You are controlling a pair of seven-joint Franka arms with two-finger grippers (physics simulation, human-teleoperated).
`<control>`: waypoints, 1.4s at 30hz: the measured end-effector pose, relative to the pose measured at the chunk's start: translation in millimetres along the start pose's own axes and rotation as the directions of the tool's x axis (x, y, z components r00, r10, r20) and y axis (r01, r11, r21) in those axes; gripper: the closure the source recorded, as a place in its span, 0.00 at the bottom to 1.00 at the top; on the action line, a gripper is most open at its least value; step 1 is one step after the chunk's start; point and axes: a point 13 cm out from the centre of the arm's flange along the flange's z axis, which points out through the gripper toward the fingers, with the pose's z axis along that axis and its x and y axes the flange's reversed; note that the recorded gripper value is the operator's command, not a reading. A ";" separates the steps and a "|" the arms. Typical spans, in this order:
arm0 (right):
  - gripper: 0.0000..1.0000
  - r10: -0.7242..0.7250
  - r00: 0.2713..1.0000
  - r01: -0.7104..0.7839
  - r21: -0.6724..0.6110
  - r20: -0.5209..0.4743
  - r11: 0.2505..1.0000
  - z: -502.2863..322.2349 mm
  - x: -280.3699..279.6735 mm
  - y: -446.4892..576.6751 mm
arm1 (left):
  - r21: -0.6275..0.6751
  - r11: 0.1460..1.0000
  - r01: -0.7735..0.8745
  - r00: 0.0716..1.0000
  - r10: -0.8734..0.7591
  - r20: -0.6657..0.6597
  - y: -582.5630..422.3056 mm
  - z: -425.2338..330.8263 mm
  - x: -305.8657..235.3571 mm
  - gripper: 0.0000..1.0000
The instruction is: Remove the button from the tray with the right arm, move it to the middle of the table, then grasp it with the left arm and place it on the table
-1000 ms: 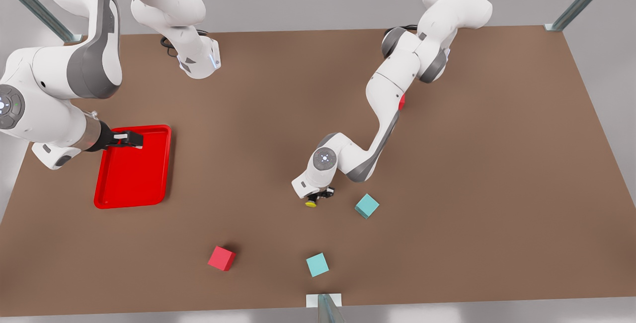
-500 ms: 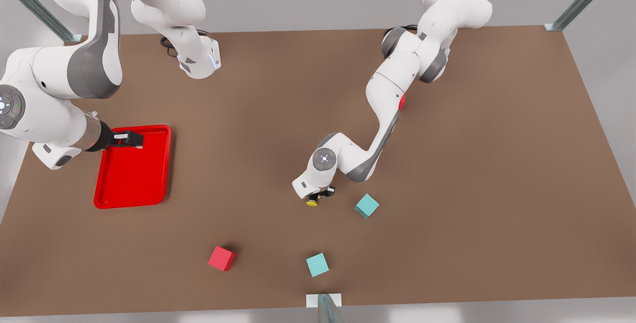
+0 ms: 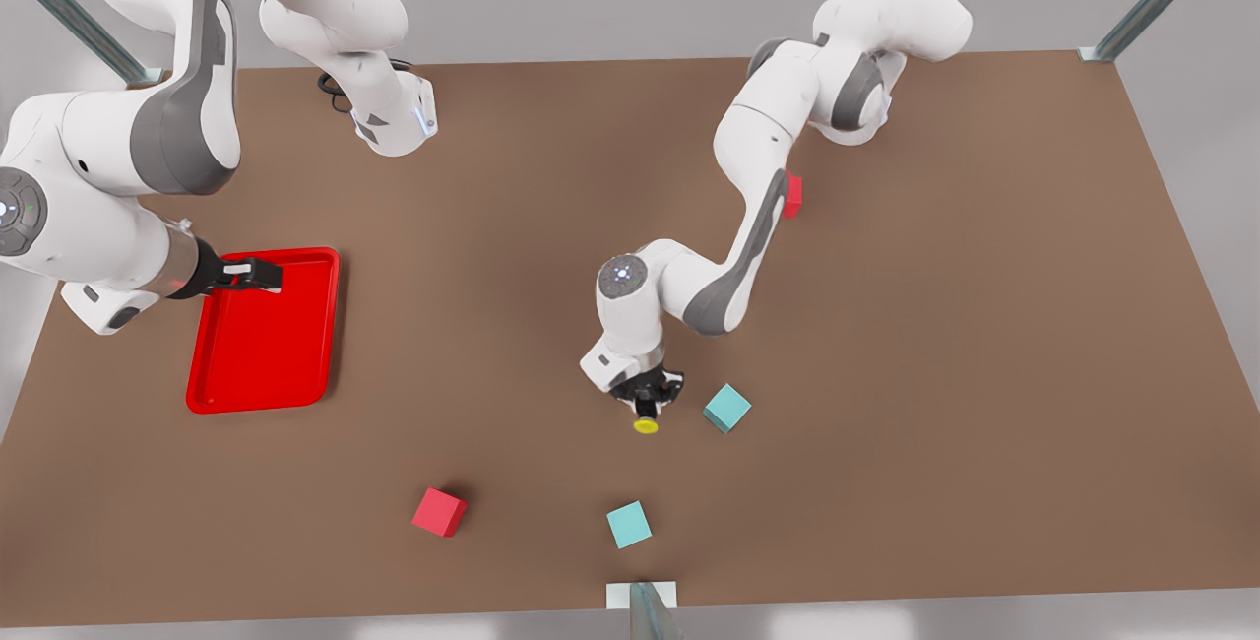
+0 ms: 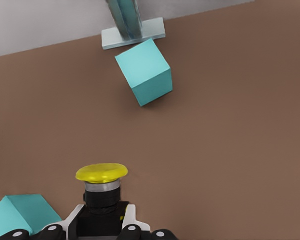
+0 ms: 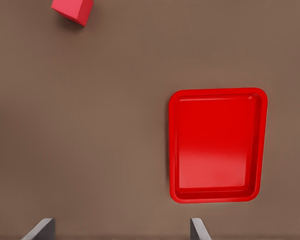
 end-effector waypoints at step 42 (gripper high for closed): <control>0.00 -0.021 1.000 0.021 0.009 -0.013 1.000 1.5 3.4 11.9 | 0.059 0.732 0.679 0.346 -0.390 0.853 33.1 62.9 87.7 0.52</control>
